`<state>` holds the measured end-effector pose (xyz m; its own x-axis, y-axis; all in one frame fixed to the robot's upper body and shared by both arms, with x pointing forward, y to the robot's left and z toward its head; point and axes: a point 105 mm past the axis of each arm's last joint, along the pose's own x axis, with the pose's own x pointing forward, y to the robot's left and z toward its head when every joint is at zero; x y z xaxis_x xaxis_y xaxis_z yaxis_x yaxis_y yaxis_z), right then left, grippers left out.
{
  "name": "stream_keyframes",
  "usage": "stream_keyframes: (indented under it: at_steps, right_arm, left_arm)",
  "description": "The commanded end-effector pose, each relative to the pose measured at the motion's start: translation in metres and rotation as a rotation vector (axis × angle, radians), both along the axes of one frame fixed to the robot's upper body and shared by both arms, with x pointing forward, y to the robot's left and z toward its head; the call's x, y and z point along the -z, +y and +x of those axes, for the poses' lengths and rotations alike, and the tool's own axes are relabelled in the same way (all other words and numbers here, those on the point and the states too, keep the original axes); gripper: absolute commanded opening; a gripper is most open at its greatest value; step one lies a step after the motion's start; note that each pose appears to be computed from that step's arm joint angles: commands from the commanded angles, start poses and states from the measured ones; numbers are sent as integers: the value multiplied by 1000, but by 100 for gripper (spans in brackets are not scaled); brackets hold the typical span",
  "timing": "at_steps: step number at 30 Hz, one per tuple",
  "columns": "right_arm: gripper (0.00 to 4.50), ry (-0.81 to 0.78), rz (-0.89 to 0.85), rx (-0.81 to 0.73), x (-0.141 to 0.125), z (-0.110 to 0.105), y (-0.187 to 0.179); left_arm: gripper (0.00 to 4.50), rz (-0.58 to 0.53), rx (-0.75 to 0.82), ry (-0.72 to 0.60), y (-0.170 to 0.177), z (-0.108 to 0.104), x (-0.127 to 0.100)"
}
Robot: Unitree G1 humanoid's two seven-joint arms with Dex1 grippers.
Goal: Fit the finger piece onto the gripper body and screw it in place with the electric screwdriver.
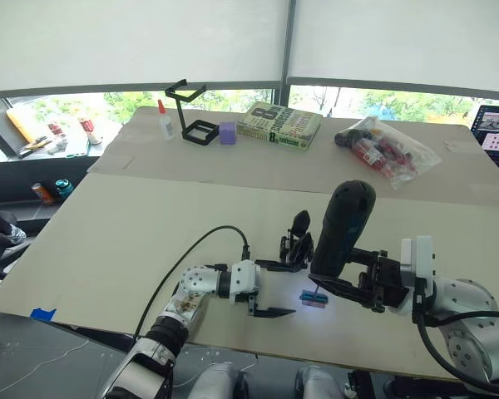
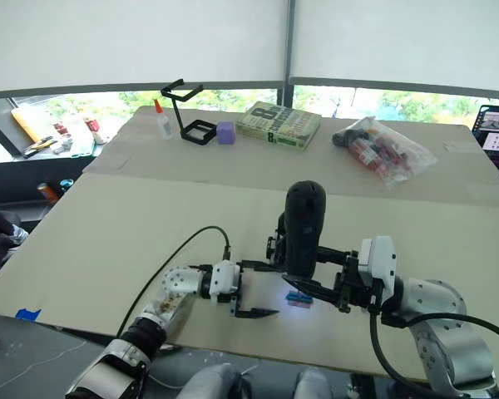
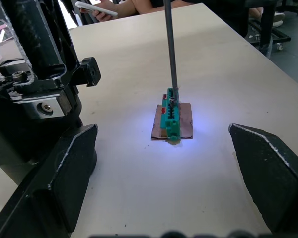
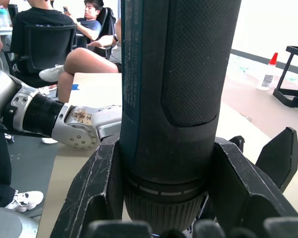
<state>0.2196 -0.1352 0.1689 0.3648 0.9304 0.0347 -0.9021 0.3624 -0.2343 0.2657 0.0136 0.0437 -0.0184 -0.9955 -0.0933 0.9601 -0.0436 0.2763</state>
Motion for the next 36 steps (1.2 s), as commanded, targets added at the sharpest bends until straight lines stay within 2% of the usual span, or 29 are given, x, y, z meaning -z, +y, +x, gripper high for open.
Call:
stream_keyframes:
  at_steps: [1,6,11,16,23,36]
  right_arm:
    - [193,-66,7,-17,-14,-3,0]
    - [193,-68,7,-14,-16,-3,-1]
    - [193,-66,9,-15,-15,-4,-2]
    - [193,-63,11,-22,-17,-3,-1]
    - [193,-62,12,-27,-18,-3,-1]
    - [193,-46,19,-39,-19,-5,0]
  left_arm:
    - [446,174,50,229,16,-29,54]
    - [446,152,80,289,56,-29,33]
    - [446,171,67,273,85,-28,16]
    - [446,143,56,255,84,-20,-2]
    - [446,123,47,241,77,-20,-22]
    - [446,101,-15,220,55,-23,-31]
